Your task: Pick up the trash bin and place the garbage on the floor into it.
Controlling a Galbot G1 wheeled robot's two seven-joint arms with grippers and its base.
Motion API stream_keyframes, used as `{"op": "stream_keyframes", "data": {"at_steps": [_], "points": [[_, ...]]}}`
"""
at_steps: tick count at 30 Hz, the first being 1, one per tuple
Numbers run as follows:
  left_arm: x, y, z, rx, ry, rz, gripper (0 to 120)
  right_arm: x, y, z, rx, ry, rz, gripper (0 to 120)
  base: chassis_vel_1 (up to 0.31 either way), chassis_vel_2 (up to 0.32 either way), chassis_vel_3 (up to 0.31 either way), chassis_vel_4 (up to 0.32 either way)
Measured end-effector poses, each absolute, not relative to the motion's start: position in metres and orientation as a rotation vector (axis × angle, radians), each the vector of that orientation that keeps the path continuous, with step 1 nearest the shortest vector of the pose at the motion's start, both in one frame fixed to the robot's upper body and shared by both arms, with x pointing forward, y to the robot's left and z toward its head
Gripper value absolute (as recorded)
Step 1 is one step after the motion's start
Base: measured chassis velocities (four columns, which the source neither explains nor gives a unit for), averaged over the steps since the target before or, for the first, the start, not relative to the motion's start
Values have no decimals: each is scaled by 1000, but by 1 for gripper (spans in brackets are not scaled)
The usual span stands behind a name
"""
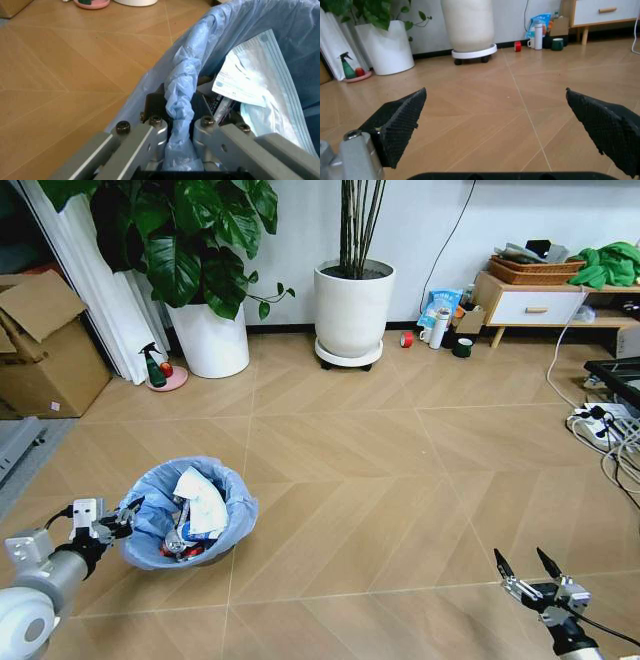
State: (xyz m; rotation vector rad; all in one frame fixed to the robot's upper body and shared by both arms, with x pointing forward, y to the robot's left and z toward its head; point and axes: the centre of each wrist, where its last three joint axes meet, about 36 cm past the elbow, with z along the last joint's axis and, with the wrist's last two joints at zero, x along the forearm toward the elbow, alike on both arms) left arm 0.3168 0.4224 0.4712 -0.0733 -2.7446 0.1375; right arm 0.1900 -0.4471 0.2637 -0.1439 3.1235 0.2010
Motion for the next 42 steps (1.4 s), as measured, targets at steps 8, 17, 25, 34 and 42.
{"op": "stream_keyframes", "data": {"at_steps": [8,17,25,34,42], "points": [[319,423,466,-66,-2739,156,1,189,-448,261,-139,3132,200,100,76,-80,-76,78],[322,425,464,-60,-2740,160,1,191,-447,258,-147,3138,195,100,77,-76,-74,78],[324,426,465,-58,-2741,161,1,192,-447,257,-152,3138,196,100,85,-48,-80,55],[323,427,465,-55,-2743,165,1,194,-446,258,-158,3135,195,100,181,-52,-173,59],[323,428,466,-53,-2747,165,1,196,-445,258,-158,3131,201,100,221,-98,-215,101]]}}
